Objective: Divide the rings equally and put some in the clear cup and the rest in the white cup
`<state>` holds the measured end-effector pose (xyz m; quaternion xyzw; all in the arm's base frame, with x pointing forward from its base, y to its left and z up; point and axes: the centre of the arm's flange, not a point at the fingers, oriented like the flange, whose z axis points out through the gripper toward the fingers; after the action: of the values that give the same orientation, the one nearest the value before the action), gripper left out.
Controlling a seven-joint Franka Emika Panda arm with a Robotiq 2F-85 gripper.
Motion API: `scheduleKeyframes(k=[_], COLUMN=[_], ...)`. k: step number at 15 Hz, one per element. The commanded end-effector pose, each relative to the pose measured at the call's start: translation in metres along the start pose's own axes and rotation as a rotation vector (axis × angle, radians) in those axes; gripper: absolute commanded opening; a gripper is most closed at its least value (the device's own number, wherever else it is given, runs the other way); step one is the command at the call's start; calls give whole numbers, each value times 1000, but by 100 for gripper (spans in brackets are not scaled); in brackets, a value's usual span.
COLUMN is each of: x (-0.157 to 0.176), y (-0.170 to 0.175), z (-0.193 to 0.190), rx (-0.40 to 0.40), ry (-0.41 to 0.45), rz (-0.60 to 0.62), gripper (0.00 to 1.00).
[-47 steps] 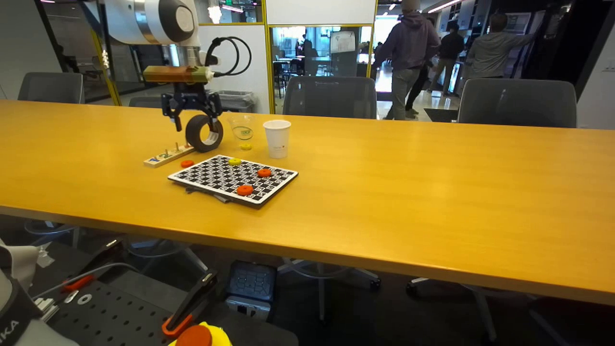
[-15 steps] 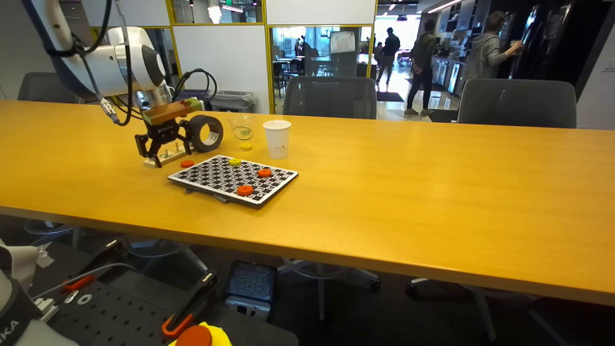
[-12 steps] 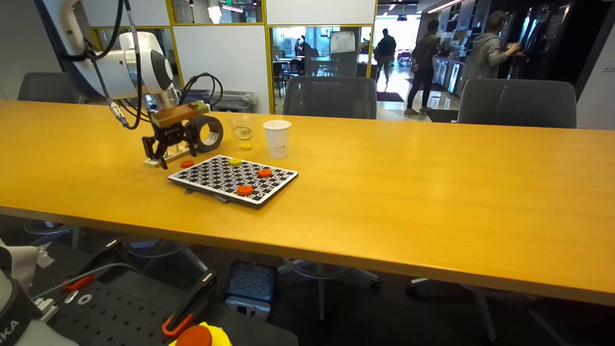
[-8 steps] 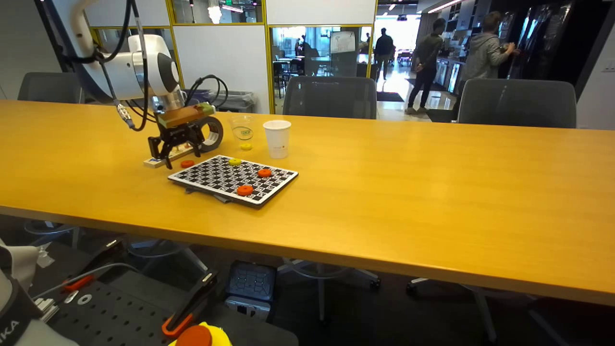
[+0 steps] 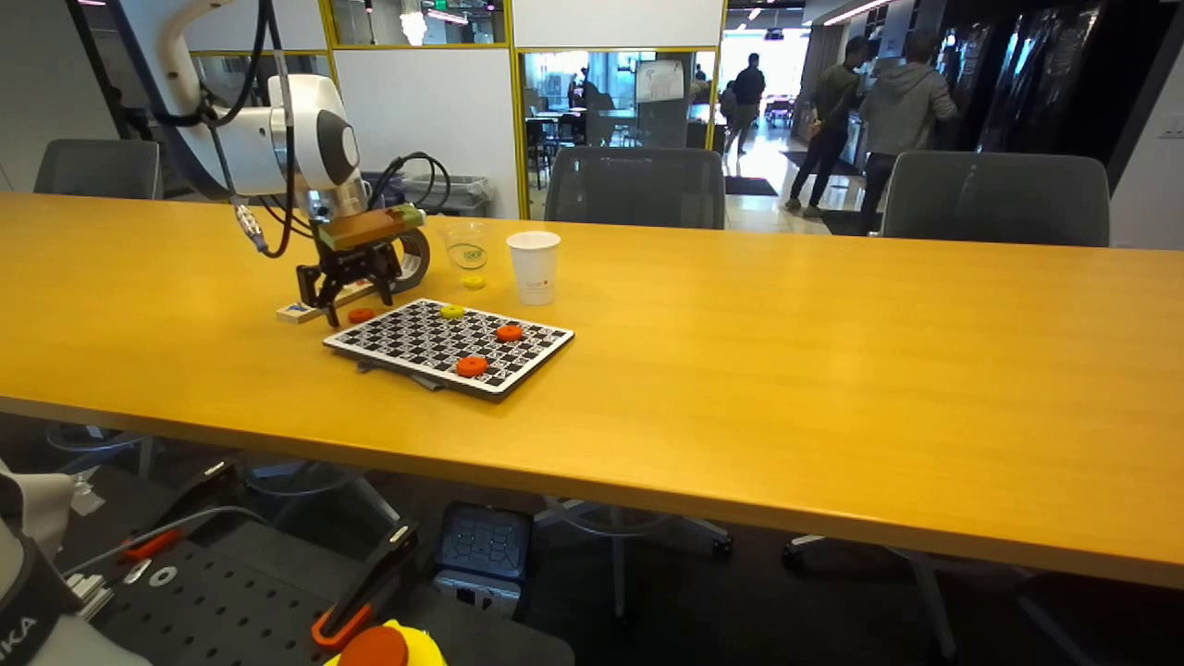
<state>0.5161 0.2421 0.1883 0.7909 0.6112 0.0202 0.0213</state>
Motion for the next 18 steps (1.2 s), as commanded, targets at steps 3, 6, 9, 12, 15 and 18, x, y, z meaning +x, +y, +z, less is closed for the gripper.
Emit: scheduleKeyframes(k=[3,6,9,12,15,18], x=[1,0,0,-1,-9,-24], y=[15,16,16,16,15,20], z=[-5,-7,-8,-18,-43,-78], rx=[27,32,39,65,88,112], ry=[26,30,33,32,33,34], rz=[-9,-13,-18,-30,-58,-75], gripper=[75,58,34,20,21,21])
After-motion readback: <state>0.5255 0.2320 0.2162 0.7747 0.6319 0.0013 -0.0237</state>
